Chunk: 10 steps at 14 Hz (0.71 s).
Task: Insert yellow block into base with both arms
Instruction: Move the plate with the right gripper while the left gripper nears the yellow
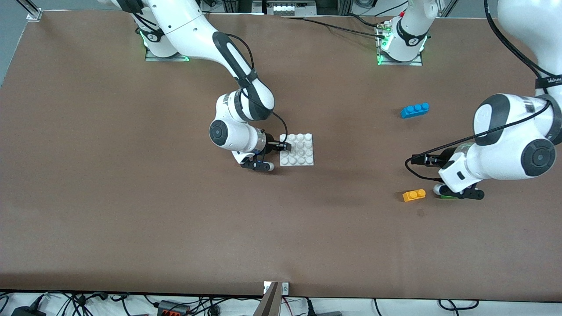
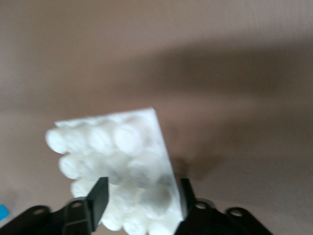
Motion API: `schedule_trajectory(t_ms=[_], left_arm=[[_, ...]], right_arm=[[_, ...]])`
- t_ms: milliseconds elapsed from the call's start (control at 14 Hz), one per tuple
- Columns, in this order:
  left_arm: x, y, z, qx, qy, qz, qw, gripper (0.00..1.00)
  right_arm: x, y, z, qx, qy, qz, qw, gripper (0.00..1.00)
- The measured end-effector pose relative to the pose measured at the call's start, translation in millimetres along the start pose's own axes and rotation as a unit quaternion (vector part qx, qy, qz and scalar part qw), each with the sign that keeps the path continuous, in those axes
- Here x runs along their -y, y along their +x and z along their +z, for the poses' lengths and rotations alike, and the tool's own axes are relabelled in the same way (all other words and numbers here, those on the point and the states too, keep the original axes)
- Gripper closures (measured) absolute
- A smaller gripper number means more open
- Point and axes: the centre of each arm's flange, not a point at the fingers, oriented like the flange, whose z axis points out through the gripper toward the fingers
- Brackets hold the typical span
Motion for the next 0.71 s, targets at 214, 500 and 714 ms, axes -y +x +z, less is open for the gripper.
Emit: schedule_trajectory(t_ms=[214, 500, 714], left_arm=[[21, -1, 23, -0.022, -0.001, -0.017, 1.000, 0.00], [36, 1, 43, -0.052, -0.002, -0.036, 0.998, 0.00], [16, 5, 64, -0.063, 0.005, -0.085, 0.994, 0.00]], right_arm=[[9, 11, -38, -0.025, 0.012, -0.002, 1.000, 0.11], [-21, 31, -99, -0.054, -0.006, 0.011, 0.998, 0.00], [-56, 42, -154, -0.014, -0.108, -0.026, 0.994, 0.00]])
